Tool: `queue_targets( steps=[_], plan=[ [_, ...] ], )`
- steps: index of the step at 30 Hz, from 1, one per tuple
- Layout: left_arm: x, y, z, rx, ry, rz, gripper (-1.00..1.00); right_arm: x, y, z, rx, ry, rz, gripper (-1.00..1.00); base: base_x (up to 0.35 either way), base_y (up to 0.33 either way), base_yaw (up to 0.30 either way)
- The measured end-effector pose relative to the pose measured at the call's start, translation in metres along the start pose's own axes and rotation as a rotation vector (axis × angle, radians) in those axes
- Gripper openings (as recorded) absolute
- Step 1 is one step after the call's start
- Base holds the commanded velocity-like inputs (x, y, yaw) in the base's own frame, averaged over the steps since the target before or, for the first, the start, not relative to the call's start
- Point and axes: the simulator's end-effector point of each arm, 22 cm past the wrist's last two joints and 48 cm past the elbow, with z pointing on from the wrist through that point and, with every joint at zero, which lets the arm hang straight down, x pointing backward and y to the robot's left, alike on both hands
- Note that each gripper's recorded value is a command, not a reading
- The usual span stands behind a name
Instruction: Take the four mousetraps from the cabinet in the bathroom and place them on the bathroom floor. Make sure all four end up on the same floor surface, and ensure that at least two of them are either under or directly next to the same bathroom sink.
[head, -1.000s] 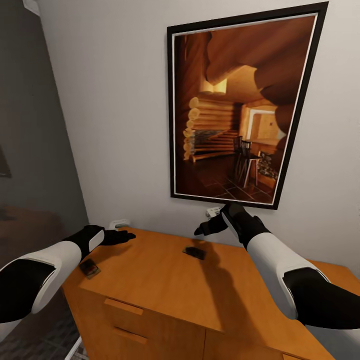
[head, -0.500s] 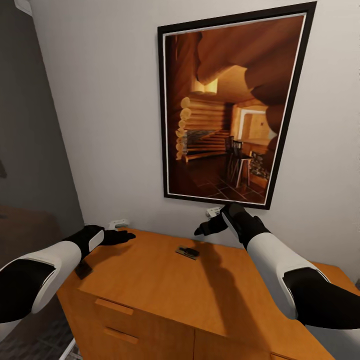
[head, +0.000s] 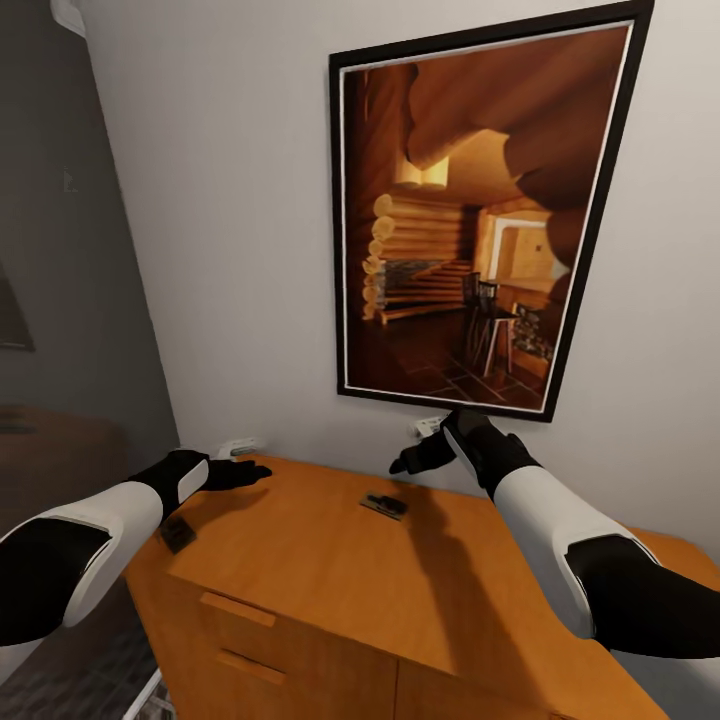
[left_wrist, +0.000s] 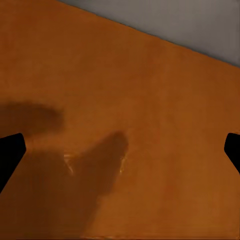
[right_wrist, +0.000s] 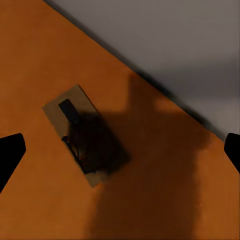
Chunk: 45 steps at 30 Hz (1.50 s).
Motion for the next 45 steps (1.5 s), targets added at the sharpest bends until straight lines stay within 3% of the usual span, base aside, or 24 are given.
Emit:
queue_targets(
  steps=[12, 45],
  plan=[
    [-0.0002, -0.0001, 0.0001, 0.0, -0.001, 0.001, 1.0, 0.0042, -0.0001, 0.0027, -0.003, 0.008, 0.004, 1.0, 0.0, 0.0, 0.18],
    [-0.0003, -0.0001, 0.0001, 0.0, -0.001, 0.003, 1.0, 0.0004, -0.0003, 0.0035, -0.005, -0.013, -0.006, 1.0, 0.0, -0.036, 0.008]
  ],
)
